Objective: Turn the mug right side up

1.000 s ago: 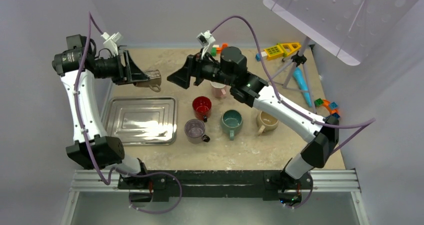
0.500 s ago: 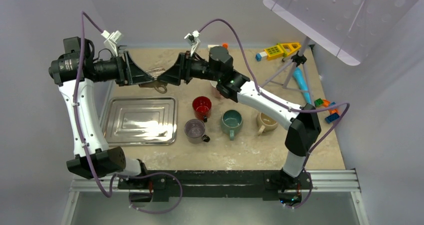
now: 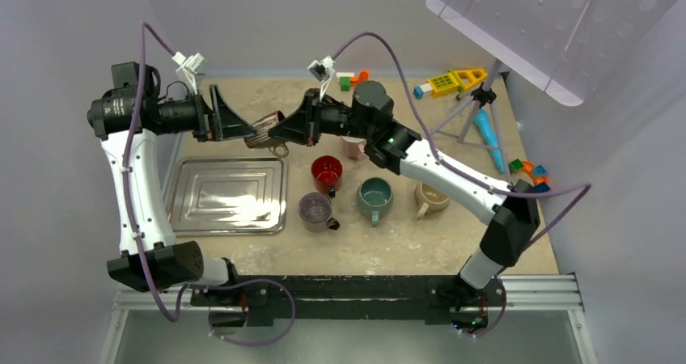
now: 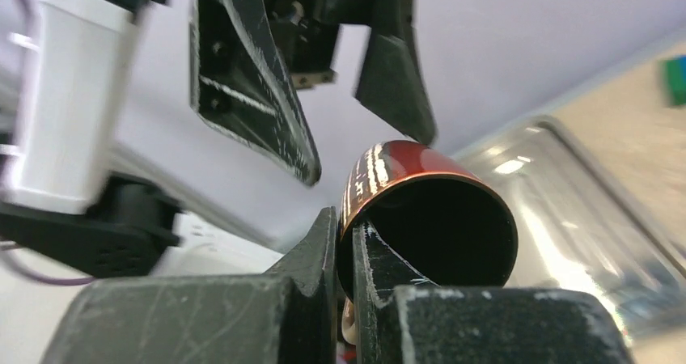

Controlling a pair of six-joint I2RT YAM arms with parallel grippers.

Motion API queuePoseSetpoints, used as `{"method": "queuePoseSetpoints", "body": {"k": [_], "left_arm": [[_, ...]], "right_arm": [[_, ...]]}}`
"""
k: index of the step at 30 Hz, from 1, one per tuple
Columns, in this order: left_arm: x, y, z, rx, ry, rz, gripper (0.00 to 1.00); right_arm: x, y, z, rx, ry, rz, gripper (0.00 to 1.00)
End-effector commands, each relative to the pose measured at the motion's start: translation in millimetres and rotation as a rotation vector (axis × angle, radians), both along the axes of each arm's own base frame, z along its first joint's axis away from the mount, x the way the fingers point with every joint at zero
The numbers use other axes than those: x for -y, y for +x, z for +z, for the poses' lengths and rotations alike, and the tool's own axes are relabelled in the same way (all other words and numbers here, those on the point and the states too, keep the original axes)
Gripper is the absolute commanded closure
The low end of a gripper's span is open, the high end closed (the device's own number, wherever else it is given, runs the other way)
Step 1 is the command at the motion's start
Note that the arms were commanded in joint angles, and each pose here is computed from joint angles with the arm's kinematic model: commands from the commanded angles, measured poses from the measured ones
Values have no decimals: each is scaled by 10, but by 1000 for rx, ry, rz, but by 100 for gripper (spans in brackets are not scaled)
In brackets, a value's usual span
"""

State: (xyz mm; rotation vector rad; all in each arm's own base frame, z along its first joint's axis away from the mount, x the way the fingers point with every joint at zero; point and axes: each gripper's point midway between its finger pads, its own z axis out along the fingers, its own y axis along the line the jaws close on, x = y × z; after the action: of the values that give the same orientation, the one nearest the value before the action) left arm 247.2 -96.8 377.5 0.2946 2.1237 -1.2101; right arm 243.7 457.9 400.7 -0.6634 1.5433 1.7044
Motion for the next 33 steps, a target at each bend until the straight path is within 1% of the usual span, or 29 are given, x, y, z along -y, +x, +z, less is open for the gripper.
{"method": "queuePoseSetpoints", "body": {"k": [1,4,5,6,8,10,11,13,16,20,22,29,33], "left_arm": [[-337,203,-320,-59,199,193,0],[-728,354,-672,-93,392,380,0],[-857,387,-760,-85,453,433,0],[-959,414,-842,-80,498,474,0],[-1076,396,-1008,-100,554,518,0],[-1146,365,-1176,-128,591,537,0],[-1167,352,-1256,-143,604,537,0],[-1201,336,-1399,-175,622,539,0],[-1194,336,-1505,-213,615,534,0],[-1139,360,-1560,-244,572,538,0],[-1142,358,-1566,-245,575,535,0],[-1181,359,-1547,-219,600,538,0],[-1178,334,-1595,-223,602,538,0]], "right_arm": [[436,218,-166,233,-282,-296,100],[749,226,-442,329,-483,-460,100],[804,130,-588,363,-548,-465,100],[819,-60,-777,402,-613,-439,100],[893,-266,-1133,448,-725,-417,100],[1012,-454,-1541,437,-831,-396,100],[1079,-518,-1713,415,-860,-391,100],[1195,-619,-1993,367,-893,-378,100],[1288,-766,-2270,324,-929,-368,100],[1319,-984,-2614,271,-1001,-323,100],[1346,-1073,-2787,255,-1045,-299,100],[1360,-1215,-3071,223,-1142,-241,100],[1364,-1173,-3271,218,-1238,-248,100]]}}
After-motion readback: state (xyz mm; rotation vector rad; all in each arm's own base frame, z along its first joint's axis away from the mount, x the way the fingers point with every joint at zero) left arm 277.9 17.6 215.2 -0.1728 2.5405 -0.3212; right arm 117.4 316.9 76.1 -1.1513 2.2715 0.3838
